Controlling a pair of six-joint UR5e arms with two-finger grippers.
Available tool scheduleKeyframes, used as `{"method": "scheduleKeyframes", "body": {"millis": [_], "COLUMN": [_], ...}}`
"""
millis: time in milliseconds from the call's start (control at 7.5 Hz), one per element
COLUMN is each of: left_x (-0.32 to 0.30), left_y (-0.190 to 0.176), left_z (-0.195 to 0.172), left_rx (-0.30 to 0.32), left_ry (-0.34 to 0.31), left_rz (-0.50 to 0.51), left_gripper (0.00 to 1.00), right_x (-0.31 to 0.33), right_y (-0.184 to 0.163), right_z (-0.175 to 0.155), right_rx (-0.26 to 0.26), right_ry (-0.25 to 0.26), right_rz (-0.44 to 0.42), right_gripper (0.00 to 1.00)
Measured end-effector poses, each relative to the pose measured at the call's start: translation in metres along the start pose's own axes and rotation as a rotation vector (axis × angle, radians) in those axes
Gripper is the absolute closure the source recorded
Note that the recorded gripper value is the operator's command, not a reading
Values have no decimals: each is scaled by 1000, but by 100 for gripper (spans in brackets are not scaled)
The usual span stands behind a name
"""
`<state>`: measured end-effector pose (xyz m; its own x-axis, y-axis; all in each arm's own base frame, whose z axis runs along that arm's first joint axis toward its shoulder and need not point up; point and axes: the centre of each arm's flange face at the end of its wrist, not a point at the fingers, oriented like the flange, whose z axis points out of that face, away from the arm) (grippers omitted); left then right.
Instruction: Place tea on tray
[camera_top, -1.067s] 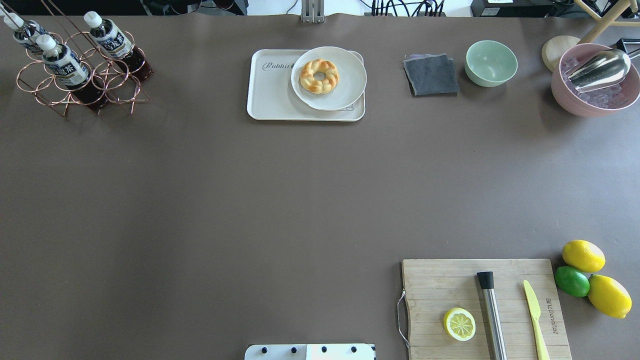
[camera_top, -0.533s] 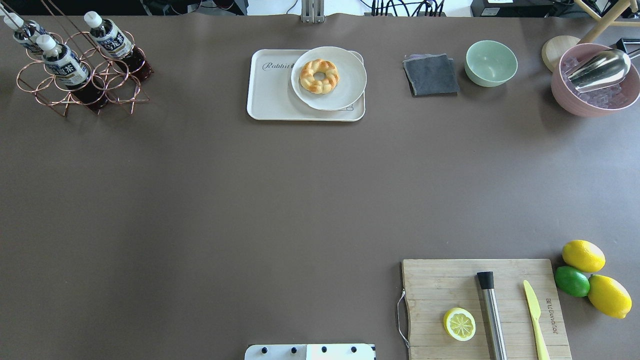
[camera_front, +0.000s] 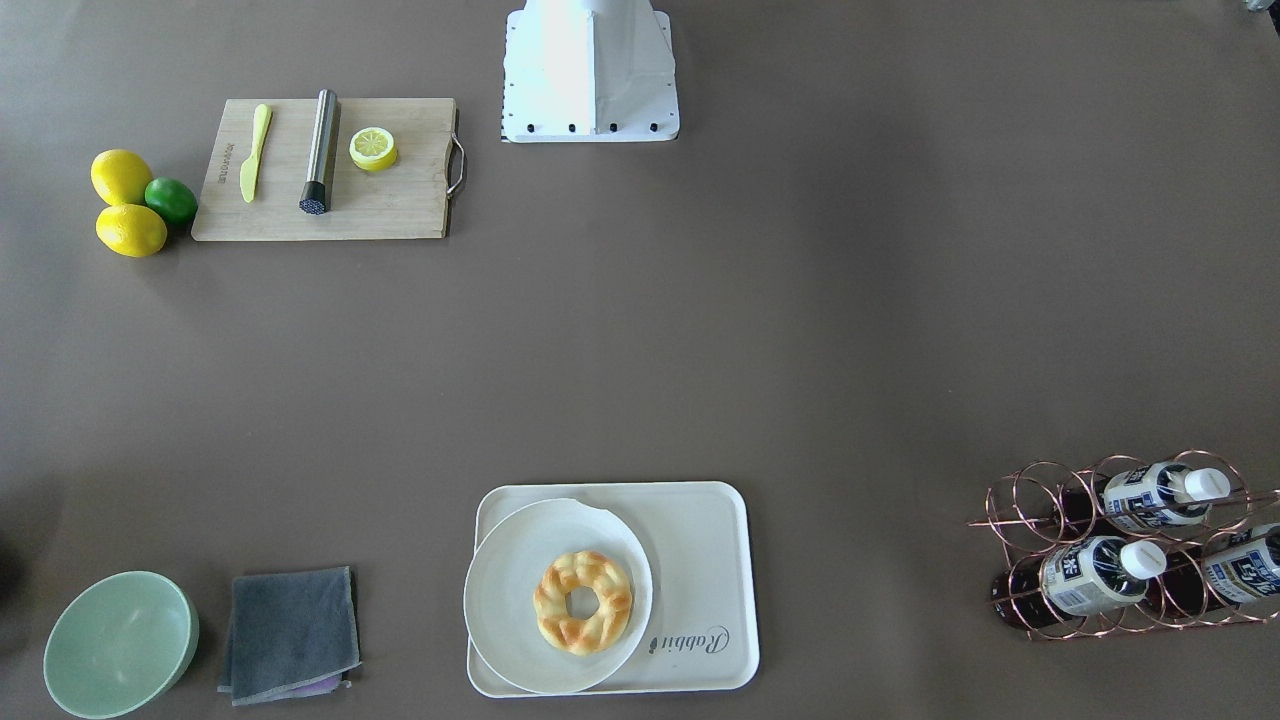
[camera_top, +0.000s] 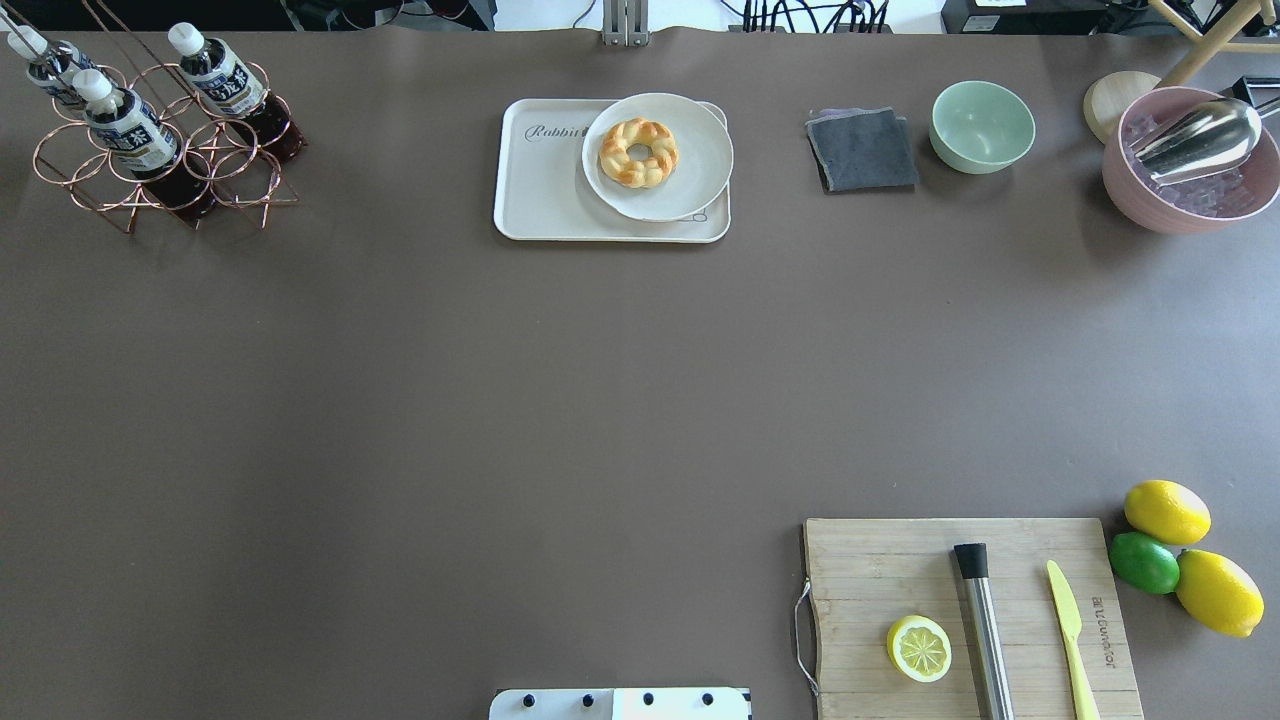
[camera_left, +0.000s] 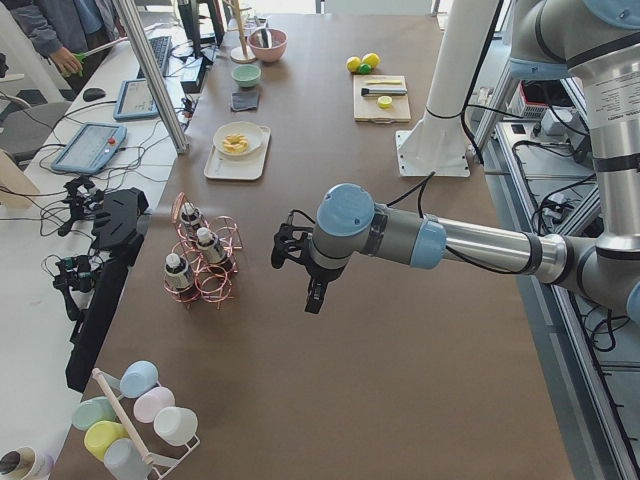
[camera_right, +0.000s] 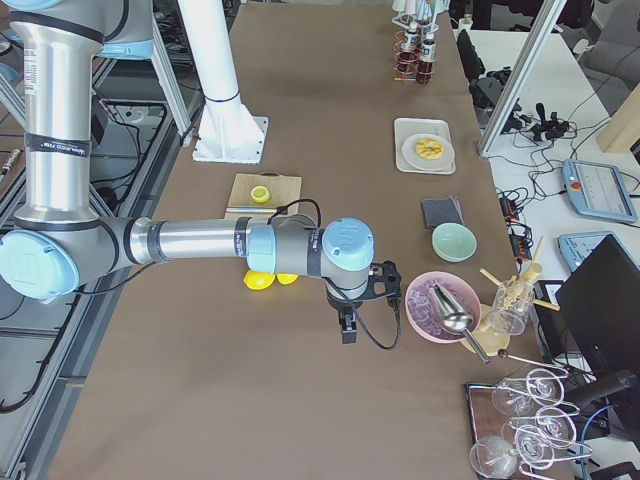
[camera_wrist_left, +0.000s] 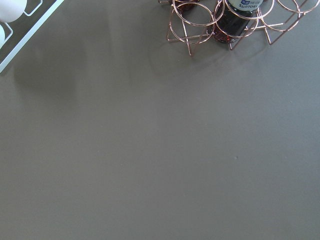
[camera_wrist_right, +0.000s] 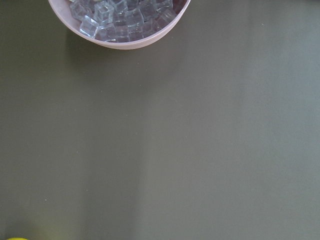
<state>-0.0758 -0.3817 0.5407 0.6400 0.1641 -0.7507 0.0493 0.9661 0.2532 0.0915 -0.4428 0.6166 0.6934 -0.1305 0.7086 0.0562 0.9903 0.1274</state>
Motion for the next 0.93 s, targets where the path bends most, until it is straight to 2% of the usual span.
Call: {"method": "scheduleKeyframes", "body": {"millis": [267,400,533,667,933], "left_x": [26,37,43,50,77], "left_y": [-43,-76,-114,-145,-181], "left_z": [11,28,42,48,67], "left_rx": [1,-4,24,81,176], "left_ry": [14,22,24,8,-19], "left_rz": [17,34,47,47,34], "left_gripper": [3,2,2,2,3], "right_x": [-5,-9,-13,-15,-16], "right_y": [1,-2,-7,-10,-10], "right_z": [-1,-2,-4,-4,0], "right_rx": [6,10,16,14,12], "right_ry": [-17,-29,-36,-38,-41], "right_rz": [-1,-1,-5,-8,-18], "right_gripper": [0,0,0,0,0]}}
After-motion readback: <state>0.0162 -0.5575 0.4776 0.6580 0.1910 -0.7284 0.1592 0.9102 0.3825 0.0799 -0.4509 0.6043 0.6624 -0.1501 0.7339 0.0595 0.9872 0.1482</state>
